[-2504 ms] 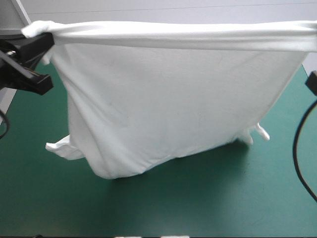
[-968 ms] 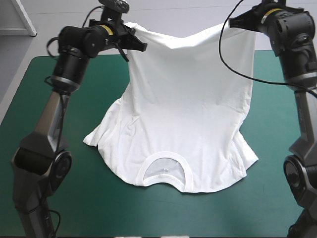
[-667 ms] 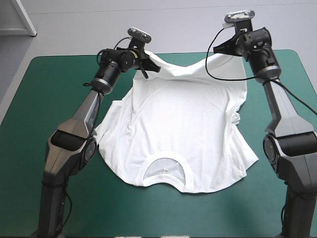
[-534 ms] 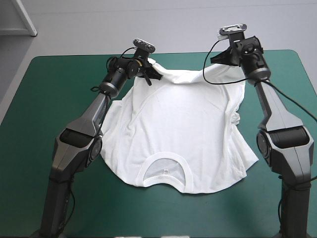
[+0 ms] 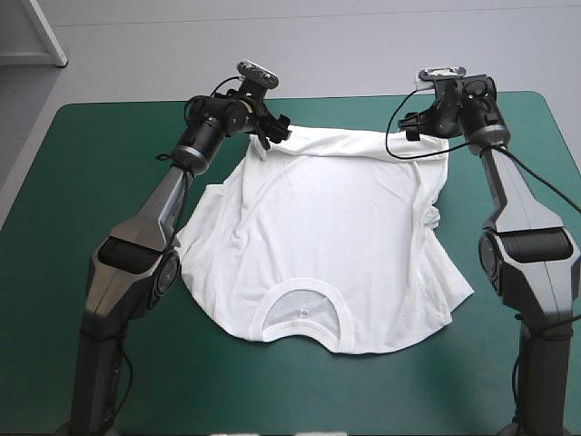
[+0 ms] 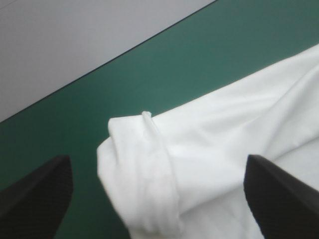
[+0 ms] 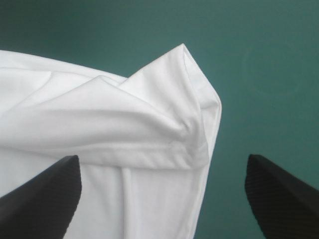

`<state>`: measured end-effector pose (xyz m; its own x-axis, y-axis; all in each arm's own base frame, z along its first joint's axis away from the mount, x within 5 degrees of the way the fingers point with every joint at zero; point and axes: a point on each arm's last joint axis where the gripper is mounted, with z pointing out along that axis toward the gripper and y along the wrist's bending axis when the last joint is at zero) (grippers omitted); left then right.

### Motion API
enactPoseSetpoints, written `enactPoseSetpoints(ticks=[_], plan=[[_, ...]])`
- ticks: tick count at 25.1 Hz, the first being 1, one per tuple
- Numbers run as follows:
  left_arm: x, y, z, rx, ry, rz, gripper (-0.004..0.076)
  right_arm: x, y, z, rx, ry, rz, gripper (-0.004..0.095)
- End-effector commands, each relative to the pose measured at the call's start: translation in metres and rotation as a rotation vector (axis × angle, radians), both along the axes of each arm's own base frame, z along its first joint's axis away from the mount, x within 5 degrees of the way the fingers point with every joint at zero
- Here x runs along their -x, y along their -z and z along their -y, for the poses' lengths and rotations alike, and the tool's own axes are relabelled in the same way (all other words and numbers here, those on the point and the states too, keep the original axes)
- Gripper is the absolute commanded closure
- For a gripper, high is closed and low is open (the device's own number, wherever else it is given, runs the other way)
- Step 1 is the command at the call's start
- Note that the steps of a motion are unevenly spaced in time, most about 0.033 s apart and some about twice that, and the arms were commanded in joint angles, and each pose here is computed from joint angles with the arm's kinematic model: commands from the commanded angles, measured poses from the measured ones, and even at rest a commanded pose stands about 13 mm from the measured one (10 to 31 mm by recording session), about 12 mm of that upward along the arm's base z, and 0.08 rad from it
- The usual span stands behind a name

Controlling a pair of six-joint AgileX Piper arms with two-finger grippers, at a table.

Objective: Fold the cloth

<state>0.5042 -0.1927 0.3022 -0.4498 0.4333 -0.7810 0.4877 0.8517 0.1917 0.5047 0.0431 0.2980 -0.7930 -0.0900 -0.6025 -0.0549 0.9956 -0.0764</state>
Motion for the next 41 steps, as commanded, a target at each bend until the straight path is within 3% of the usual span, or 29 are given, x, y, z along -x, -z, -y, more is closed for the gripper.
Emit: enactPoseSetpoints(ticks=[1,5,6,8,12,14,21,25,30,41], plan=[[0.053,-0.107,-0.021,0.042,-0.024,0.077,0.0003,0.054,-0.101,0.009,0.014,-0.013,0.112,0.0022],[0.098,-0.132,-0.039,0.017,-0.077,-0.149,0.0003,0.087,-0.127,0.010,-0.012,-0.015,0.077,0.0031],[0.114,-0.145,-0.044,0.025,-0.087,-0.159,0.0003,0.107,-0.139,0.008,-0.052,-0.031,0.087,0.0048],[0.134,-0.157,-0.052,0.031,-0.084,-0.157,0.0011,0.139,-0.146,0.010,-0.059,-0.035,0.063,0.0097],[0.192,-0.165,-0.082,-0.052,-0.138,-0.180,0.0014,0.215,-0.124,0.015,-0.074,-0.040,-0.041,0.0234],[0.229,-0.153,-0.111,-0.095,-0.239,-0.216,0.0014,0.259,-0.101,0.016,-0.103,-0.055,-0.062,0.0304],[0.280,-0.109,-0.155,-0.015,-0.356,-0.238,0.0014,0.323,-0.050,0.020,-0.109,-0.086,-0.045,0.0328],[0.272,-0.059,-0.156,-0.024,-0.347,-0.356,0.0014,0.342,-0.033,0.019,-0.154,-0.085,-0.076,0.0328],[0.245,-0.004,-0.148,-0.018,-0.339,-0.451,0.0018,0.350,-0.032,0.019,-0.157,-0.087,-0.087,0.0328],[0.202,0.067,-0.132,0.039,-0.317,-0.575,0.0037,0.354,-0.031,0.018,-0.171,-0.090,-0.118,0.0328]])
